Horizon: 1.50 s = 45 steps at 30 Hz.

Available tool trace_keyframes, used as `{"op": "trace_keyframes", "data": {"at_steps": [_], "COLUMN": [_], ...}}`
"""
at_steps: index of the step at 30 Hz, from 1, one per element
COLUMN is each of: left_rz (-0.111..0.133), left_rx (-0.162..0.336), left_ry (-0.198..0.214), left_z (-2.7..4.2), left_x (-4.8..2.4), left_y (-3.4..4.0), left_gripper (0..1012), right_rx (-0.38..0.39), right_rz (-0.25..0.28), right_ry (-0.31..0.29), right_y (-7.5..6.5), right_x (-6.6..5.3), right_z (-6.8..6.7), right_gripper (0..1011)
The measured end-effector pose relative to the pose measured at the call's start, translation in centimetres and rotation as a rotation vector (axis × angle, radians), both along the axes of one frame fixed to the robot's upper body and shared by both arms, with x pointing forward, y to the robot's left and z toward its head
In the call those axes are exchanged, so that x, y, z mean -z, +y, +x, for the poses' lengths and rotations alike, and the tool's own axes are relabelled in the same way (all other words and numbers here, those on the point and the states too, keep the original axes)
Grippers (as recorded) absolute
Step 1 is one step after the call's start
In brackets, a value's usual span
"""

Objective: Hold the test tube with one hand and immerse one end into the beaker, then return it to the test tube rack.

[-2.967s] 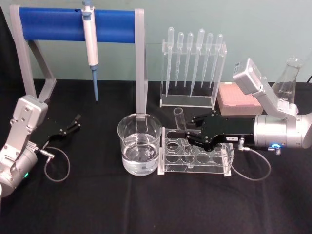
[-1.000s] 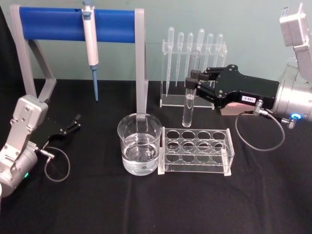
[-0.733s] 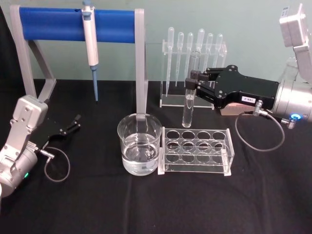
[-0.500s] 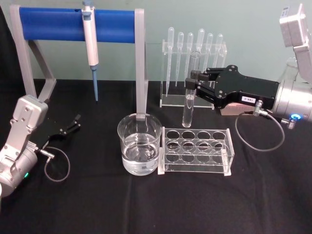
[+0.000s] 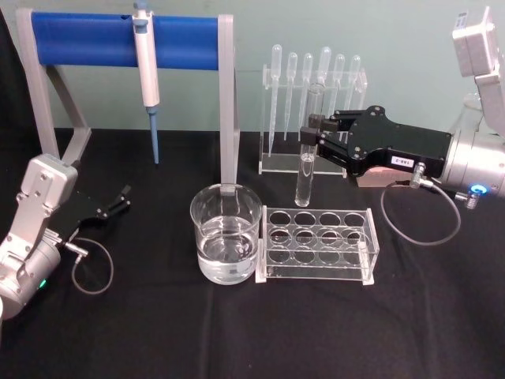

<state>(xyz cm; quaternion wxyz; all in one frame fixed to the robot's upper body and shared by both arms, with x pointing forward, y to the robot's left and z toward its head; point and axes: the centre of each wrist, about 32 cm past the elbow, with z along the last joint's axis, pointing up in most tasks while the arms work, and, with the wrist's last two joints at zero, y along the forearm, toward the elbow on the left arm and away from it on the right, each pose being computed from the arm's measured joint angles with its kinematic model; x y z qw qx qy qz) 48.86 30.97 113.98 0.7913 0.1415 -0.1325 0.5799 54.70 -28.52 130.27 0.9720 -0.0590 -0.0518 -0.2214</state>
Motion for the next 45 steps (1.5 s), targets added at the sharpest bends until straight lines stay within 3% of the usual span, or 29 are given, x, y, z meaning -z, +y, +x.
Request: {"op": "trace_keyframes", "data": {"at_steps": [45], "left_rz": [0.0], "left_rx": [0.0], "left_ry": [0.0], "left_z": [0.0], "left_x": [0.0], "left_y": [0.0], "left_gripper": [1000], "right_rx": [0.0], "right_rz": [0.0], "right_ry": [0.0], "right_y": [0.0], "right_x": [0.0], "right_z": [0.0], "right_gripper": [231]}}
